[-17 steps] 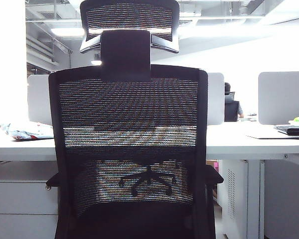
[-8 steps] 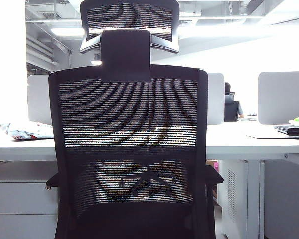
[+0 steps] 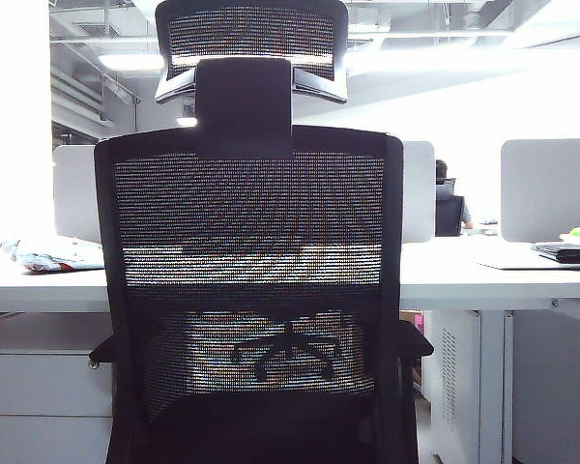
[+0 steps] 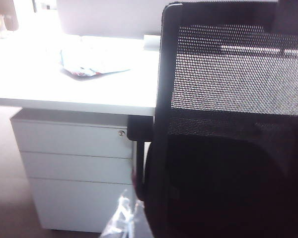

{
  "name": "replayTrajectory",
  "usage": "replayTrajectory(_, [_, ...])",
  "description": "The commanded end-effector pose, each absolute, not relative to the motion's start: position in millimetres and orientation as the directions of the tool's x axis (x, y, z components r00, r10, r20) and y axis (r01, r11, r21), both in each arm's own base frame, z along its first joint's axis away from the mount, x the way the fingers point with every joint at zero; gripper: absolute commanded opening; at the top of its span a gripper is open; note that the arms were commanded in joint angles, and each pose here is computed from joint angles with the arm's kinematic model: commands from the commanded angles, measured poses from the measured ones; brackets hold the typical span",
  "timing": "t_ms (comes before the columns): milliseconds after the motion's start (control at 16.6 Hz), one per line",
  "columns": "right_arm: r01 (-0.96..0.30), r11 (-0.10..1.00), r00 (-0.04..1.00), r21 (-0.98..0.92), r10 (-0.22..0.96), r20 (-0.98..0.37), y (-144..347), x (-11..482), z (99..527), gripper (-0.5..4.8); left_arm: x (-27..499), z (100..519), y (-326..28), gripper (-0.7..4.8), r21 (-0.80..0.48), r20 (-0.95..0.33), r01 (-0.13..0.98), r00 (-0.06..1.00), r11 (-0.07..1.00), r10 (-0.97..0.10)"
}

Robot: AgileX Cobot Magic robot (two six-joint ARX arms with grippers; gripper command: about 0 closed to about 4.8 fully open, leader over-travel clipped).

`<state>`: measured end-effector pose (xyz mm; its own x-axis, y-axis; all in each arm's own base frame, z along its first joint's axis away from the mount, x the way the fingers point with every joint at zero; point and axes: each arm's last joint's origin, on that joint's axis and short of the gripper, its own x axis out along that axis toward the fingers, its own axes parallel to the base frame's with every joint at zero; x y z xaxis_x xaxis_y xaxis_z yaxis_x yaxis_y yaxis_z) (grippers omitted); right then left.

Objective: Push the black chair under the table.

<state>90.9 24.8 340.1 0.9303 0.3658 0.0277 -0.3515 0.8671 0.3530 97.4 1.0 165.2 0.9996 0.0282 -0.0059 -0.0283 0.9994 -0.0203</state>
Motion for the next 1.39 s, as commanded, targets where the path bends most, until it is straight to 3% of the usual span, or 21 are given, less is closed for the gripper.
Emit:
replayTrajectory(60, [-0.359, 0.866, 0.929, 0.348, 0.368, 0.043, 24.8, 90.2, 342.4, -0.05, 97.4, 167.2, 0.9, -0.05, 0.028, 0.015, -0.025, 1.0, 0.999, 0.025])
replayTrajectory(1386, [-0.359, 0.866, 0.929, 0.348, 0.367, 0.043, 24.8, 90.2, 342.4, -0.05, 97.4, 167.1, 0.9, -0.05, 0.045, 0.013, -0.025, 1.0, 0.999, 0.025])
